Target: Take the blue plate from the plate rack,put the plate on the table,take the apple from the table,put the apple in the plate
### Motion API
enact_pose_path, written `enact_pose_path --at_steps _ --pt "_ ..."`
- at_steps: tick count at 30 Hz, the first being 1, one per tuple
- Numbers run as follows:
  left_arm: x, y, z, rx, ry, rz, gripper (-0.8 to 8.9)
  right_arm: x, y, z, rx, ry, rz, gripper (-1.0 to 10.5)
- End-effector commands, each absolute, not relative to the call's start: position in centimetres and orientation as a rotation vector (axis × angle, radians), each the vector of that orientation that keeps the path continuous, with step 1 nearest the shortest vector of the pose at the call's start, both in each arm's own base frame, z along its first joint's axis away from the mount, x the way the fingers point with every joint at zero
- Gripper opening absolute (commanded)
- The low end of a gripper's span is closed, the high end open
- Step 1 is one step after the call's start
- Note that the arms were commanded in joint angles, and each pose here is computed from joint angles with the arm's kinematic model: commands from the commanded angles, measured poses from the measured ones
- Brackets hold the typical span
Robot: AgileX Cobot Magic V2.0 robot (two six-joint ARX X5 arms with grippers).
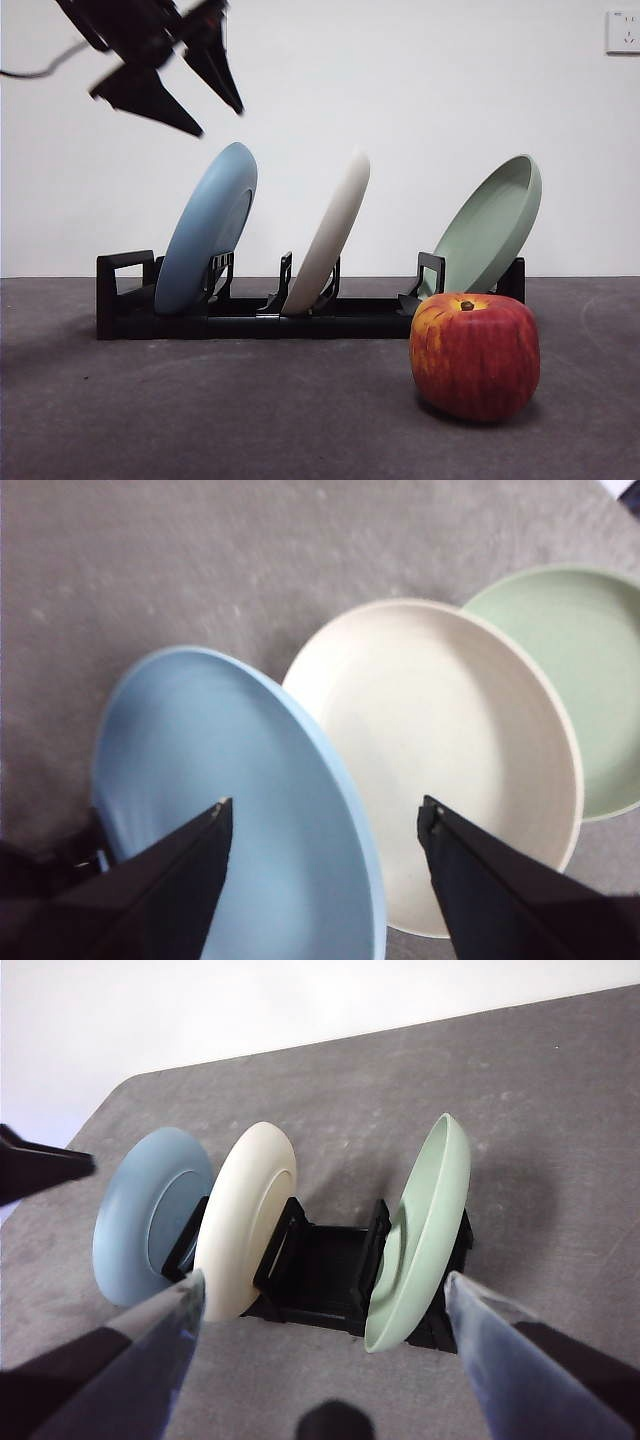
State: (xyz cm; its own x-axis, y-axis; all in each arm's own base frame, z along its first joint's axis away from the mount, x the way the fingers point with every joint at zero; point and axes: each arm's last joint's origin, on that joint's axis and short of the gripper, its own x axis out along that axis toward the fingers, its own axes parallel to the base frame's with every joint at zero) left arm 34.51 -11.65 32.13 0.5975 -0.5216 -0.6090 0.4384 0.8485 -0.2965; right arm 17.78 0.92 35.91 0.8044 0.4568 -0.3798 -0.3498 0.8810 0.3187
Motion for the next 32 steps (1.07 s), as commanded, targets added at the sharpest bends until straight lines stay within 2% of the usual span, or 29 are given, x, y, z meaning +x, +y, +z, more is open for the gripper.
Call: enact_pose_path --at_steps 1,7,8,11,12,18,26,32 --pt "35.2 -12.7 30.7 -0.09 0.774 -0.571 3.15 17.8 1.0 36.0 0.245 0.465 0.438 4.1" --pt "35.8 -13.6 29.1 -0.081 0.821 -0.58 3.01 17.8 1.0 36.0 0.245 0.465 0.438 4.1" --pt "35.8 -13.6 29.1 -0.08 0.82 -0.578 2.6 17.8 1.0 36.0 0.245 0.465 0.438 4.1" --pt "35.8 -13.7 29.2 -0.082 0.81 -0.584 -0.3 17.8 1.0 36.0 0.245 0.464 0.438 4.1" --pt "35.8 -13.7 29.2 -0.083 0.808 -0.586 -0.03 17.8 1.0 36.0 0.245 0.464 0.437 4.1" --pt "35.5 -13.7 30.5 -0.1 0.819 -0.626 -0.08 17.8 1.0 36.0 0.245 0.464 0.437 4.1" --pt "33.9 -13.6 38.4 -0.155 0.807 -0.775 -0.08 17.8 1.0 36.0 0.245 0.463 0.437 4.1" --pt "30.3 -13.0 44.2 -0.029 0.793 -0.854 -0.08 17.8 1.0 36.0 0.244 0.463 0.437 4.1"
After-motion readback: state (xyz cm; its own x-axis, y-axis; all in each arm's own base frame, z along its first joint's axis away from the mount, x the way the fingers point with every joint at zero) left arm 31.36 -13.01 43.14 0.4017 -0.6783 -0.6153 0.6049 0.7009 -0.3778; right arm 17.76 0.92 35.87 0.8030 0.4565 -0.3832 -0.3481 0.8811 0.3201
